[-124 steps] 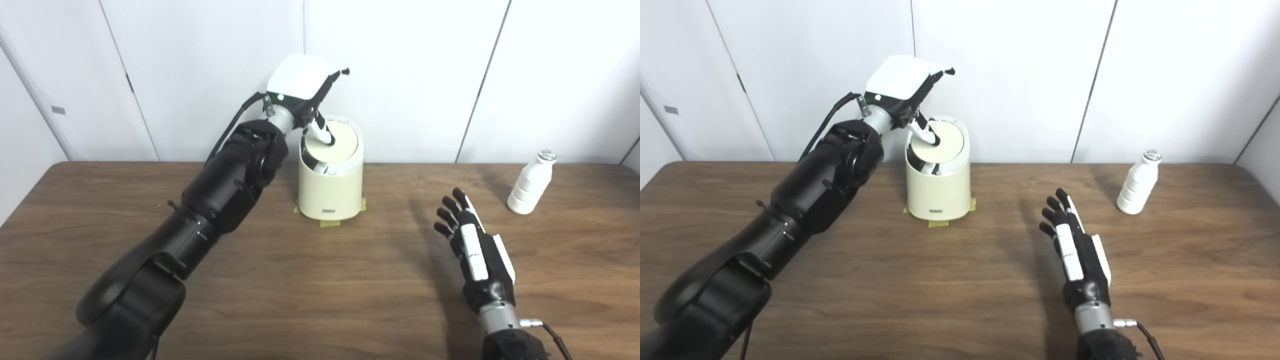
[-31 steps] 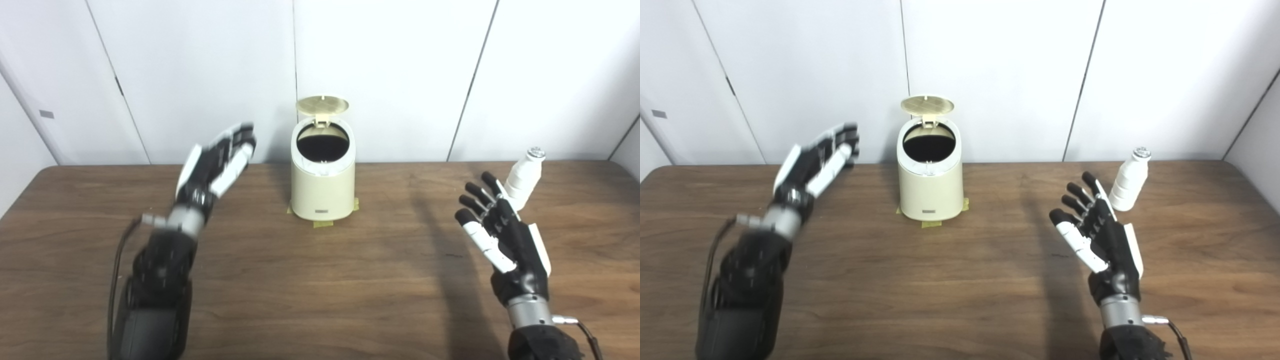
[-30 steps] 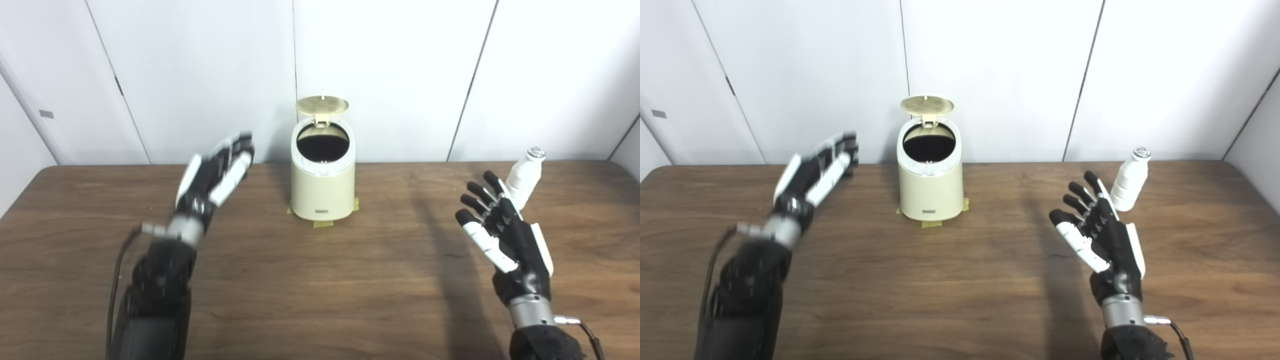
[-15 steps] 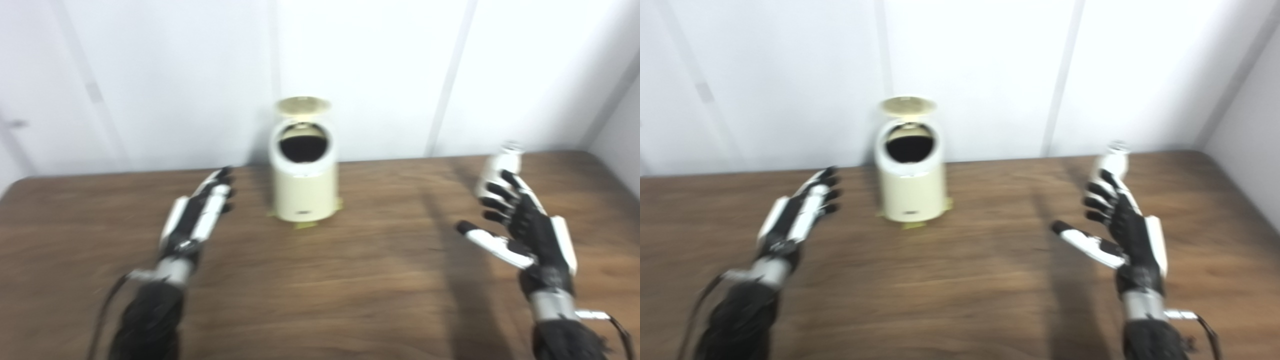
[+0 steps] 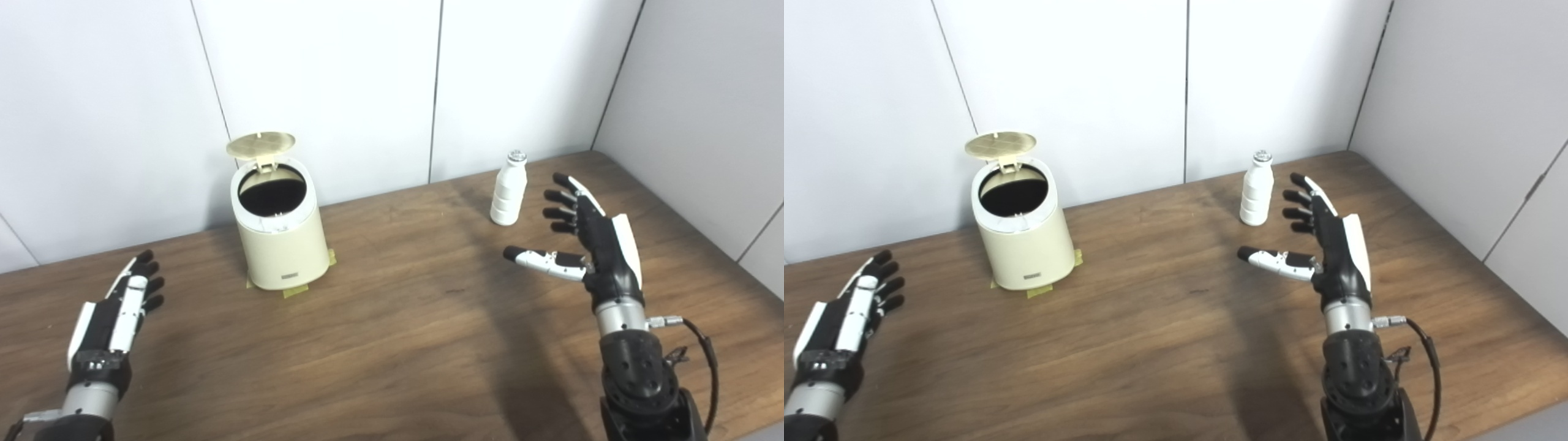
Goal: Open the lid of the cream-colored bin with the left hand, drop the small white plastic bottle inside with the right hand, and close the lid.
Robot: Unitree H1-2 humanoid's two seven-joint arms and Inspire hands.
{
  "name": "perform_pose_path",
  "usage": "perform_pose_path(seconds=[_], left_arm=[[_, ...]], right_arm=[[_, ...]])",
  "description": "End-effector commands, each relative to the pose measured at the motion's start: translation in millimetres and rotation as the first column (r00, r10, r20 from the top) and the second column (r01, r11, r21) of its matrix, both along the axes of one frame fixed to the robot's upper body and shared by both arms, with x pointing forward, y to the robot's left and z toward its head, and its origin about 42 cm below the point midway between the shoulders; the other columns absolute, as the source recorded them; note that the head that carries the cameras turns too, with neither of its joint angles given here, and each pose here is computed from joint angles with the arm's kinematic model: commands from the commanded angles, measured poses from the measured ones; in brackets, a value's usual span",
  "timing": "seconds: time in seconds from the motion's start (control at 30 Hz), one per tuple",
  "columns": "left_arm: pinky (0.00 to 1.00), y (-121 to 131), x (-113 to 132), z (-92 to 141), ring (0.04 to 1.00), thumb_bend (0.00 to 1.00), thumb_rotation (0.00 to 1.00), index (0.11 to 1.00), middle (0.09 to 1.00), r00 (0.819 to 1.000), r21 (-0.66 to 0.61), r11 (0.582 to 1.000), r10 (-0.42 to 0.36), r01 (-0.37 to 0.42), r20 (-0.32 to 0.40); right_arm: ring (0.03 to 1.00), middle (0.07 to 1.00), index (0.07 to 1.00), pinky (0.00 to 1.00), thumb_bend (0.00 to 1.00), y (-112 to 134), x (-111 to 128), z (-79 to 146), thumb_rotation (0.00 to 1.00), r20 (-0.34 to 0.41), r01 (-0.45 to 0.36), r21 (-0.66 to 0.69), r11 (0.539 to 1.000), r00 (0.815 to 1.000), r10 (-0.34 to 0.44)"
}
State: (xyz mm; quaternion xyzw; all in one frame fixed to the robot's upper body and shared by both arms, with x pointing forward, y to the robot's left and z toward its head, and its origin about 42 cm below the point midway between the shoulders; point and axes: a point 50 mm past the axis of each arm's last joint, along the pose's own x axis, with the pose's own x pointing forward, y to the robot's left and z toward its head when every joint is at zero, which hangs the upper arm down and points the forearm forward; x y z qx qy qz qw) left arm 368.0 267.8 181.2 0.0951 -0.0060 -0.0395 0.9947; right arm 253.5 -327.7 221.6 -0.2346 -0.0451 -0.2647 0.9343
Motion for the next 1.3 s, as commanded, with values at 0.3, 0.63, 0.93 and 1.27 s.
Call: perform_pose_path(seconds=[0.3, 0.63, 0.93, 1.27], left_arm=[[0.92, 1, 5, 35, 0.933, 0.47, 0.95, 0.999, 0.952, 0.995, -0.009, 0.999, -0.046, 0.047, 0.092], [0.93, 2, 1, 39, 0.932, 0.42, 0.96, 0.999, 0.954, 0.995, 0.001, 0.999, -0.044, 0.044, 0.089], [0.92, 5, -3, 43, 0.925, 0.4, 0.97, 0.983, 0.933, 0.996, 0.013, 0.999, -0.04, 0.039, 0.082], [0.95, 6, -8, 50, 0.934, 0.4, 1.0, 0.99, 0.935, 0.996, 0.021, 0.999, -0.042, 0.041, 0.072]], right_arm=[[0.824, 0.867, 0.874, 0.72, 0.88, -53, 42, 12, 0.13, -0.053, 0.096, -0.129, 0.987, 0.993, -0.103], [0.762, 0.922, 0.949, 0.52, 0.9, -69, 84, 27, 0.11, -0.101, 0.089, -0.202, 0.975, 0.989, -0.112], [0.795, 0.919, 0.96, 0.51, 0.9, -71, 117, 44, 0.15, -0.161, 0.034, -0.276, 0.961, 0.984, -0.081], [0.886, 0.927, 0.942, 0.73, 0.92, -66, 152, 57, 0.16, -0.192, -0.012, -0.247, 0.969, 0.981, -0.036]])
